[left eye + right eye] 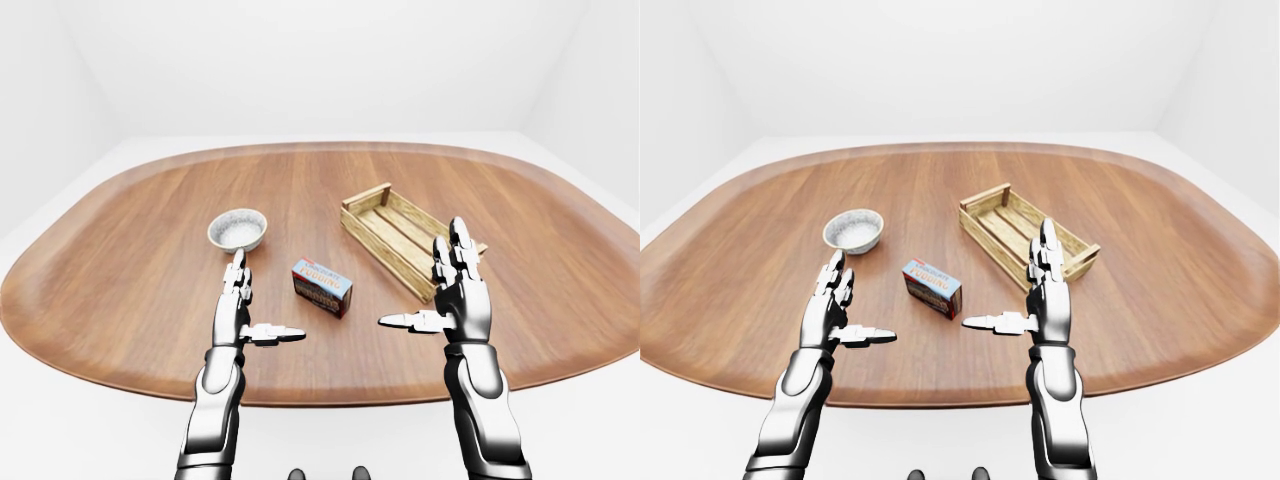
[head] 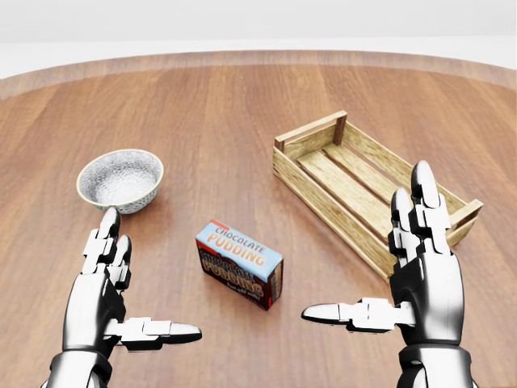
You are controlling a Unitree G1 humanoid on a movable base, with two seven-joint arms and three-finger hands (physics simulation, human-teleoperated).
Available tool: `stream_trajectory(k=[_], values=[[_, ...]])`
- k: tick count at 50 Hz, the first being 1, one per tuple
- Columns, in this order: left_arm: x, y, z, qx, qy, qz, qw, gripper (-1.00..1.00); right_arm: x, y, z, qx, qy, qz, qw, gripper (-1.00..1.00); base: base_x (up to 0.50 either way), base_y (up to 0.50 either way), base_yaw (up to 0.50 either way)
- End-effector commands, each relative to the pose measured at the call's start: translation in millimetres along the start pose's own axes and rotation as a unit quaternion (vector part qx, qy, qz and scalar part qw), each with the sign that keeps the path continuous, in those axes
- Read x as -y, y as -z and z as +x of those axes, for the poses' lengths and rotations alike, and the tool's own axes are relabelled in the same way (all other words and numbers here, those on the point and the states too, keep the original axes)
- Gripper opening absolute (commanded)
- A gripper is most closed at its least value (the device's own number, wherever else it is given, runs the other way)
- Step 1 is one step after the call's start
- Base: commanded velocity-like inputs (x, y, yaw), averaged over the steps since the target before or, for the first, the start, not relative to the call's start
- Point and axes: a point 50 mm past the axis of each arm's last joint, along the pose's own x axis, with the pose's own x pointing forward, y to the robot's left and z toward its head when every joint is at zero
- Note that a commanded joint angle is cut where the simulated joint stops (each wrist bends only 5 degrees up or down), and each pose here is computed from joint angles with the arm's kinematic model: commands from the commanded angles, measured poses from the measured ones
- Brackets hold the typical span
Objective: Pick up the chocolate pudding and put it in the tray.
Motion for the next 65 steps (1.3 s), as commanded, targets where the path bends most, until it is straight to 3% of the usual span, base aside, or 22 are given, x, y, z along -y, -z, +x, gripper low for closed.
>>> stream_trajectory(k=[1, 55, 56, 65], values=[[0.0, 0.0, 0.0, 0.0, 0.0, 0.0, 1.0, 1.0, -0.1, -0.2, 0.2, 0.0, 0.0, 0.0, 1.0, 1.0, 0.2, 0.0, 0.0], [0.7, 0.4, -0.2, 0.001, 0.003, -0.003, 1.0, 1.0, -1.1, 5.5, 0.6, -0.011, -0.006, 0.002, 1.0, 1.0, 0.19, 0.0, 0.0], [0.6, 0.3, -0.1, 0.001, 0.003, -0.003, 1.0, 1.0, -0.5, 18.7, -1.9, -0.04, -0.006, 0.002, 0.999, 1.0, 0.0, 0.0, 0.0], [0.4, 0.2, 0.0, 0.001, 0.002, -0.005, 1.0, 1.0, -0.6, 3.8, 1.3, -0.007, -0.003, 0.003, 1.0, 1.0, 0.0, 0.0, 0.0]])
